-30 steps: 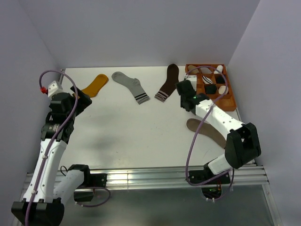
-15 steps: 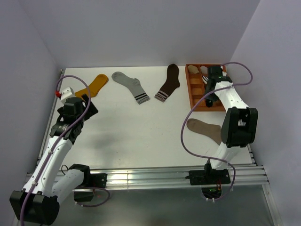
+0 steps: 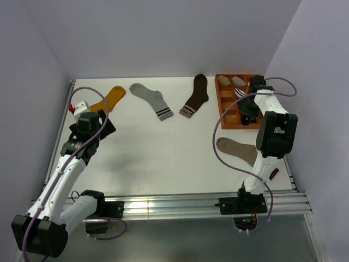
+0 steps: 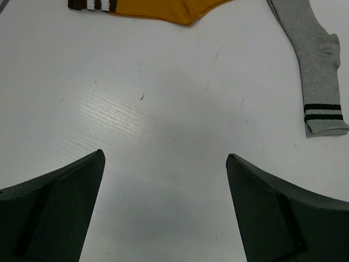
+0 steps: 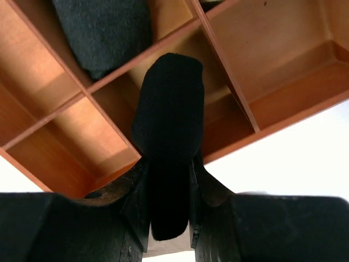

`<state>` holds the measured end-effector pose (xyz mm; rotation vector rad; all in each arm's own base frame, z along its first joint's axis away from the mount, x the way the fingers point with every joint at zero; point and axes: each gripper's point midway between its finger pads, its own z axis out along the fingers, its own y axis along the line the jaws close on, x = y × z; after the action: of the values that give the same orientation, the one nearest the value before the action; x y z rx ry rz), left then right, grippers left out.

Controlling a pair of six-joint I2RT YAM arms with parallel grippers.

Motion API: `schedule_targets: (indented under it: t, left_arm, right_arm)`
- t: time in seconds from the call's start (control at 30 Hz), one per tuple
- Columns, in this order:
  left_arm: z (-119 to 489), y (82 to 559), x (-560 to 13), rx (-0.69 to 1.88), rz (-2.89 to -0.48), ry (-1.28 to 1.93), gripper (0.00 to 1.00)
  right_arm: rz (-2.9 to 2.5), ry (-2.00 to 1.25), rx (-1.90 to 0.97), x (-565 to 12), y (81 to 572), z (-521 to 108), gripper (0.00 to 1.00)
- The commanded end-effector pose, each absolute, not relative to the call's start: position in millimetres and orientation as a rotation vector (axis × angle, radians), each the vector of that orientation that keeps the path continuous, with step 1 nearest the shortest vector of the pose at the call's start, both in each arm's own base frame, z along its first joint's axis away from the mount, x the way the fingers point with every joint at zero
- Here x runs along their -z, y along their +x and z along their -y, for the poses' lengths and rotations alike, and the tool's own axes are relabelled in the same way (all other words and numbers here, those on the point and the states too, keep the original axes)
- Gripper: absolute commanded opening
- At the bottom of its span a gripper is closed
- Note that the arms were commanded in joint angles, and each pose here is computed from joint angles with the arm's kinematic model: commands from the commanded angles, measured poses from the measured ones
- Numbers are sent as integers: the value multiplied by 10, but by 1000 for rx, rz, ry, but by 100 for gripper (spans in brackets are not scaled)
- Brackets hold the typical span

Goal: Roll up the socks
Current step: Place the sock in the storage box.

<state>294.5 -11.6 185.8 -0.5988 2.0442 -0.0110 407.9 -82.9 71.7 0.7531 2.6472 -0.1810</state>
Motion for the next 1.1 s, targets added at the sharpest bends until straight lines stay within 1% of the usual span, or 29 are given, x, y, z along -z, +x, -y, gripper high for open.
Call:
schedule_targets:
  t: [0.0, 0.27, 0.43, 0.8, 1.03, 1.07]
  left_arm:
    - [101, 2992, -1920, -7, -2021, -590, 99]
    - [114, 2998, -1882, -7, -2034, -584, 99]
    - [110, 2997, -1872, -10, -2036, -586, 99]
    - [113, 2993, -1869, -10, -2037, -583, 99]
    - [125, 3001, -1864, -4, -2040, -578, 99]
    - [117, 3001, -1865, -7, -2039, -580, 99]
  right_arm:
    - [-2564, 808, 149, -860, 4293, 932, 0]
    - [-2438, 908, 149, -789, 4415, 1023, 0]
    - [-2450, 923, 131, -621, 4413, 989, 0]
    - [-2542, 958, 184, -174, 4271, 1001, 0]
    - [-2579, 948, 182, -153, 4186, 935, 0]
    - [-2590, 949, 187, -118, 4130, 920, 4]
